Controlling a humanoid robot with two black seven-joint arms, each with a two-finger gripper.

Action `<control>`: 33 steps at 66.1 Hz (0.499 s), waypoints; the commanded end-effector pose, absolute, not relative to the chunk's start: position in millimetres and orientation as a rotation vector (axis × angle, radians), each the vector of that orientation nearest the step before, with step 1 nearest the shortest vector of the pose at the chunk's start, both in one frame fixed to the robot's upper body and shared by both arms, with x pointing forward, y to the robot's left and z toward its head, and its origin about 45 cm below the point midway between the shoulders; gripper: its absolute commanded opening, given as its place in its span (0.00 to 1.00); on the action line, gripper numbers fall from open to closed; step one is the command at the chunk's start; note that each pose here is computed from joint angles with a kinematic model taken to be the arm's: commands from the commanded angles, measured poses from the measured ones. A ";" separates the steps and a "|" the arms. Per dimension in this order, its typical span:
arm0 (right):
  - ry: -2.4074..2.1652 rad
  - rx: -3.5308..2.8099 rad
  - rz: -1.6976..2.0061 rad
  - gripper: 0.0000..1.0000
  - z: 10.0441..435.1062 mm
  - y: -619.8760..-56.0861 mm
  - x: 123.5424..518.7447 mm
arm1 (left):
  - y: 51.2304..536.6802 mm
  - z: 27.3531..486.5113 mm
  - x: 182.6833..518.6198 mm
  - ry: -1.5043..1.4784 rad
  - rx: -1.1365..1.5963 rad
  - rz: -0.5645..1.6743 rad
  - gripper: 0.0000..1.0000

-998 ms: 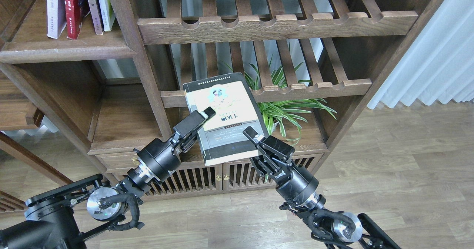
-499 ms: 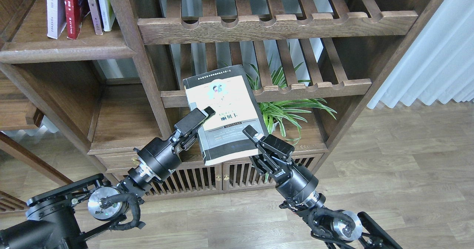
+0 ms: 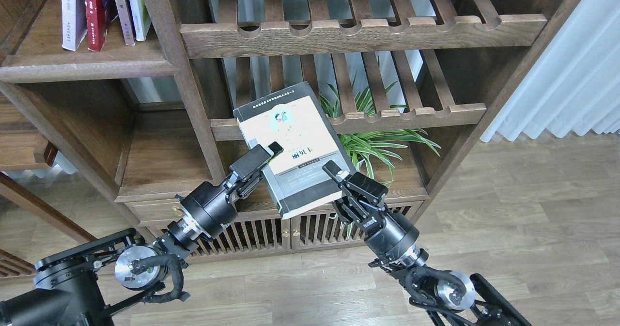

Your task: Organize books on shelf

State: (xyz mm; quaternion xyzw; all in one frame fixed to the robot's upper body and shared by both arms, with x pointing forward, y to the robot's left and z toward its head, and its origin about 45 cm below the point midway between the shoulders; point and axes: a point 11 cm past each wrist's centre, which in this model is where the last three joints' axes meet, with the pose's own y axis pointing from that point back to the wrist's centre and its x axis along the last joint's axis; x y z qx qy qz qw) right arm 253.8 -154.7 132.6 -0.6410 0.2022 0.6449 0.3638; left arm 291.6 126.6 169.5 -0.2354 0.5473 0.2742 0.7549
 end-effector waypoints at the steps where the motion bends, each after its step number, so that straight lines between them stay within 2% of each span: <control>1: 0.523 -1.642 1.659 0.15 132.1 -155.8 253.4 | 129.0 169.5 292.4 1.189 -0.513 0.604 0.08; 7: 0.524 -1.642 1.657 0.20 132.4 -156.1 253.8 | 129.5 169.3 292.4 1.189 -0.511 0.604 0.08; 17: 0.534 -1.643 1.649 0.35 132.1 -158.9 254.4 | 131.4 168.6 292.4 1.188 -0.509 0.609 0.08; 27: 0.540 -1.635 1.654 0.42 130.0 -160.0 251.9 | 131.4 168.6 292.4 1.188 -0.509 0.609 0.08; 33: 0.542 -1.633 1.657 0.49 128.8 -159.7 250.4 | 131.4 168.6 292.4 1.188 -0.509 0.609 0.08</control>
